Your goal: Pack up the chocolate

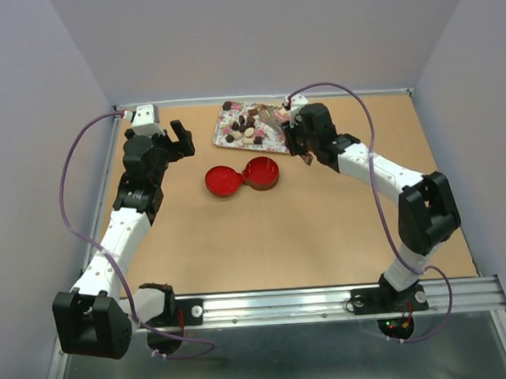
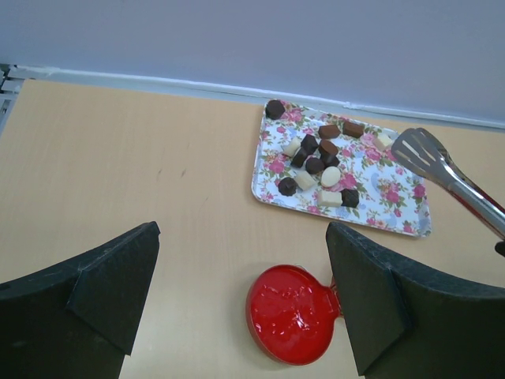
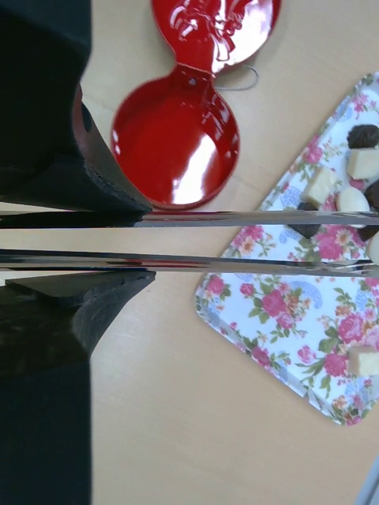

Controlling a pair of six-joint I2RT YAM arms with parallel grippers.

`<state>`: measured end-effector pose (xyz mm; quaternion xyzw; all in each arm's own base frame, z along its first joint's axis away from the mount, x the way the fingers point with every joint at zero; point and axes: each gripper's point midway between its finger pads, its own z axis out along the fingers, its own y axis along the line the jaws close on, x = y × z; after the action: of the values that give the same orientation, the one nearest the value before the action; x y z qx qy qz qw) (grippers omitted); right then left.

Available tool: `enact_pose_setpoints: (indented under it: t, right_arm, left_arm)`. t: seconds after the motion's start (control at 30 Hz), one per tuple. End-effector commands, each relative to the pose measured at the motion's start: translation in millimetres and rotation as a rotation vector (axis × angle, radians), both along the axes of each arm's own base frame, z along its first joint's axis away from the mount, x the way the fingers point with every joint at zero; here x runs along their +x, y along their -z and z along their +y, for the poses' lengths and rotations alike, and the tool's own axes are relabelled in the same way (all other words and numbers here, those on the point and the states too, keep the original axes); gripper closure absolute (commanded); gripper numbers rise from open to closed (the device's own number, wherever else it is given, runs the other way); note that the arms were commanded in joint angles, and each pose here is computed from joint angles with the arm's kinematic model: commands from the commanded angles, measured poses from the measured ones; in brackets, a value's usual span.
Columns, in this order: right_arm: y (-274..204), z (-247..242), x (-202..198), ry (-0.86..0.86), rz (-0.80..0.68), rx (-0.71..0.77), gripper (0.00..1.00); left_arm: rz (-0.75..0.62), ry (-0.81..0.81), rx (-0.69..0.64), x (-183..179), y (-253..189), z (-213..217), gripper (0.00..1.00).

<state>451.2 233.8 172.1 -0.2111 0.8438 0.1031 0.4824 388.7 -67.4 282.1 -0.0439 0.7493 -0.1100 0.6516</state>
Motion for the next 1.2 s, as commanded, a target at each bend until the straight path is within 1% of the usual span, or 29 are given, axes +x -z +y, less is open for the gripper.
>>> enact_pose_setpoints:
  t: [0.0,0.07,0.13,0.17,0.2,0.23,0.27,0.4,0.43,0.57,0.87,1.03,1.07,1.17]
  right_arm:
    - [-8,8,-31,-0.037,0.001,0.029,0.69]
    - [-16,11,-50,-0.057,0.007,0.050,0.69]
    - [-10,9,-68,-0.074,0.033,0.036,0.69]
    - [-10,14,-78,-0.075,0.052,0.055,0.69]
    - [-19,13,-86,-0.076,0.044,0.074,0.70]
    - [-10,16,-99,-0.093,0.076,0.062,0.69]
    - [-16,16,-107,-0.094,0.077,0.074,0.70]
    - [-6,17,-132,-0.102,0.125,0.054,0.70]
    - [-6,17,-137,-0.107,0.131,0.055,0.70]
    - [4,18,-147,-0.103,0.163,0.037,0.69]
    - [16,9,-143,-0.048,0.168,-0.015,0.68]
    - [20,12,-139,-0.049,0.174,-0.026,0.64]
    - [18,12,-138,-0.049,0.170,-0.027,0.61]
    - [19,14,-136,-0.049,0.170,-0.030,0.57]
  left_arm:
    - [-0.096,0.024,-0.017,2,-39,-6,0.01]
    - [-0.097,0.026,-0.018,1,-39,-6,0.01]
    - [-0.097,0.027,-0.022,1,-39,-7,0.01]
    - [-0.097,0.027,-0.020,1,-39,-6,0.01]
    - [-0.097,0.027,-0.022,1,-39,-7,0.01]
    - [-0.095,0.027,-0.021,1,-39,-7,0.01]
    - [-0.097,0.027,-0.022,0,-39,-6,0.01]
    - [-0.102,0.027,-0.027,0,-42,-7,0.01]
    - [-0.105,0.056,-0.030,-1,-43,-11,0.01]
    - [-0.103,0.059,-0.033,-2,-43,-12,0.02]
    - [-0.105,0.060,-0.035,-3,-44,-12,0.01]
    - [-0.101,0.058,-0.034,-3,-43,-12,0.01]
    - [-0.100,0.057,-0.032,-2,-43,-11,0.01]
    - [-0.098,0.059,-0.032,-1,-42,-12,0.01]
